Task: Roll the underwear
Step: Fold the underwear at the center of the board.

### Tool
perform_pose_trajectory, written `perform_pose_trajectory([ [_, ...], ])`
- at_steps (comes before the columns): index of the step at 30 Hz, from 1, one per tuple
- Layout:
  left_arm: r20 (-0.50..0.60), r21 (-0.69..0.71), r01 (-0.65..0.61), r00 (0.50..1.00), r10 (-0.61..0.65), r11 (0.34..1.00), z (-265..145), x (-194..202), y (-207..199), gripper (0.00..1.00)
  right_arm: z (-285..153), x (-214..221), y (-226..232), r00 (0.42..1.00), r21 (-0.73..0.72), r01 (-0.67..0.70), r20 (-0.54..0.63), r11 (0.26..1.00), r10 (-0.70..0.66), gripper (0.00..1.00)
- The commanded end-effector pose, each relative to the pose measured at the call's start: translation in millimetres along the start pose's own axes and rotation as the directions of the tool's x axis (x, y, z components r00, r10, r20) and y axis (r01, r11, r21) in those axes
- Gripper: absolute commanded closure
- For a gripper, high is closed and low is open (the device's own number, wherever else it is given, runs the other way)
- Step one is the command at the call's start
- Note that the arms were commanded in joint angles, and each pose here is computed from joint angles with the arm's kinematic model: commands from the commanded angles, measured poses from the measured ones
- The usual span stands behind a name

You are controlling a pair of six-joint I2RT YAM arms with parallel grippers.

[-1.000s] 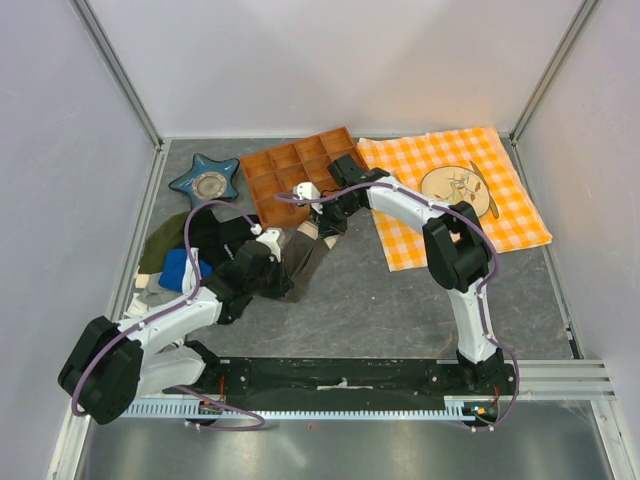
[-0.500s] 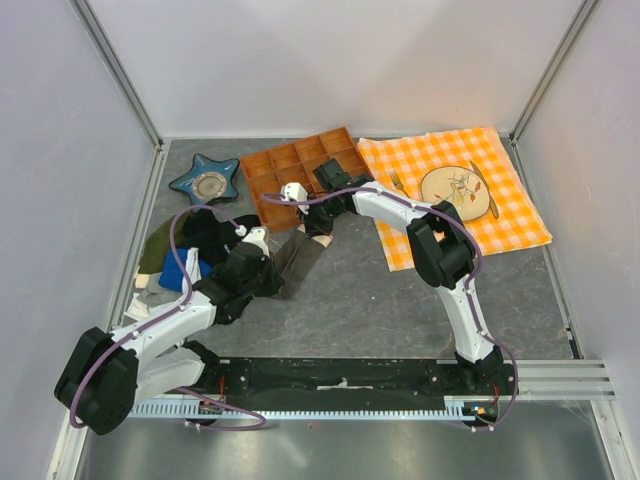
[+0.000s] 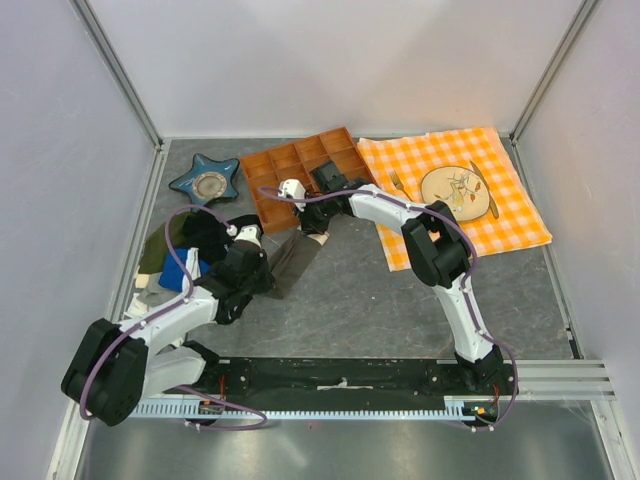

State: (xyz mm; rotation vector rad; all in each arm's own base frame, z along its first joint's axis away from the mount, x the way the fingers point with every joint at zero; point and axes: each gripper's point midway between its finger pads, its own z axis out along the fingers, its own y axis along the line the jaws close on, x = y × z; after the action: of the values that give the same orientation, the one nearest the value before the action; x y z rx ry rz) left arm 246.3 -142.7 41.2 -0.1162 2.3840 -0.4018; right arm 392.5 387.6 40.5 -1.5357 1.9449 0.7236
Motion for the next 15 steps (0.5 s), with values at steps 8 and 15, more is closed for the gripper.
perform_pose_trajectory([
  [8, 0.012, -0.190, 0.036, 0.999, -0.035, 0.981, 10, -21, 28, 0.92, 8, -2, -24, 1.000, 0.104, -0.021, 0.004, 0.994, 0.020, 0.90],
  [15, 0.071, -0.218, 0.044, 0.997, -0.029, 0.975, -3, -42, 31, 0.66, 8, -4, -25, 0.999, 0.116, -0.053, 0.016, 0.992, 0.052, 0.80],
])
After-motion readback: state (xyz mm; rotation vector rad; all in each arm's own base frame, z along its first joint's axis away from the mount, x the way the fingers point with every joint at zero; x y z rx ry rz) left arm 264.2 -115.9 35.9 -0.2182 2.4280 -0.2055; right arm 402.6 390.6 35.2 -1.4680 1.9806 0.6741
